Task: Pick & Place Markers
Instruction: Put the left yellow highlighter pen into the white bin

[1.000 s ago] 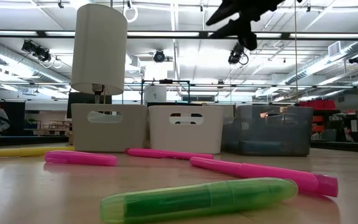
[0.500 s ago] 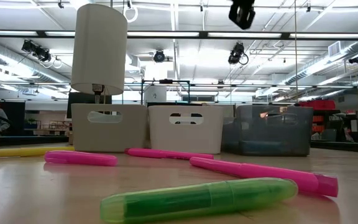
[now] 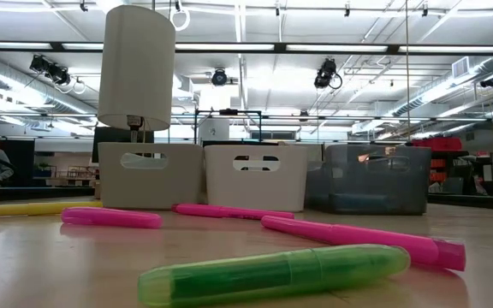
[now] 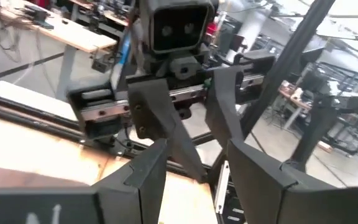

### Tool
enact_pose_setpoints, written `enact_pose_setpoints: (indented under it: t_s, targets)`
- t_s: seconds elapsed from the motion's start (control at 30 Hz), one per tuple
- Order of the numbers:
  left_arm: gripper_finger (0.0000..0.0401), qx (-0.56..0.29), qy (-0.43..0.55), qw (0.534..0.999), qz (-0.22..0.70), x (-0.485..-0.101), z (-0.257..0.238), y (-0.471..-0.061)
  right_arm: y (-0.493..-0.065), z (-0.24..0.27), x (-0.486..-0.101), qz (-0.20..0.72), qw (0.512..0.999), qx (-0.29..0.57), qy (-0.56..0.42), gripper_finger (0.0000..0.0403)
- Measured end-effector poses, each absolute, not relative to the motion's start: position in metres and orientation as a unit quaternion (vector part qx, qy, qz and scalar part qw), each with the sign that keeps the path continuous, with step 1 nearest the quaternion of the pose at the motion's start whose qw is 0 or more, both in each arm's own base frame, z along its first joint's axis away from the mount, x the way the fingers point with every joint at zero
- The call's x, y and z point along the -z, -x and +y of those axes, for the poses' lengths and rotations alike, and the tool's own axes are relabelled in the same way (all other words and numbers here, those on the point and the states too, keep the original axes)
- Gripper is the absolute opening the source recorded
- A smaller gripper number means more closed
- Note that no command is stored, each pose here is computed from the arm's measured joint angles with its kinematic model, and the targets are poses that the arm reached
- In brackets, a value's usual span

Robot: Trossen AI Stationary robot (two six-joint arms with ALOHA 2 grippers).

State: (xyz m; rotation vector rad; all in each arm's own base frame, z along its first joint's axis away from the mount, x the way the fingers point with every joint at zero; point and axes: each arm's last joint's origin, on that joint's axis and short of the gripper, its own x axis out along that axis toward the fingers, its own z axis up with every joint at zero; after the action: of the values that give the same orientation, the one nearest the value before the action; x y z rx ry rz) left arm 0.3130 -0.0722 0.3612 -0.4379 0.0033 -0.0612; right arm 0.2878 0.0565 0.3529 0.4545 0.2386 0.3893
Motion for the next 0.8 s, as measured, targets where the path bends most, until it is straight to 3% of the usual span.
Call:
enact_pose_setpoints:
  t_s: [0.37,0.8]
  targets:
    - [0.0177,-0.071,0.255,0.964,0.015,-0.380,-0.092,-0.263,-0.288,0.056,-0.353,0.123,0.942,-0.187,-0.252,0.0134]
    - [0.0177,-0.080,0.362,0.921,0.117,-0.378,-0.101,-0.210,-0.288,0.056,-0.357,0.103,0.943,-0.192,-0.251,0.0134]
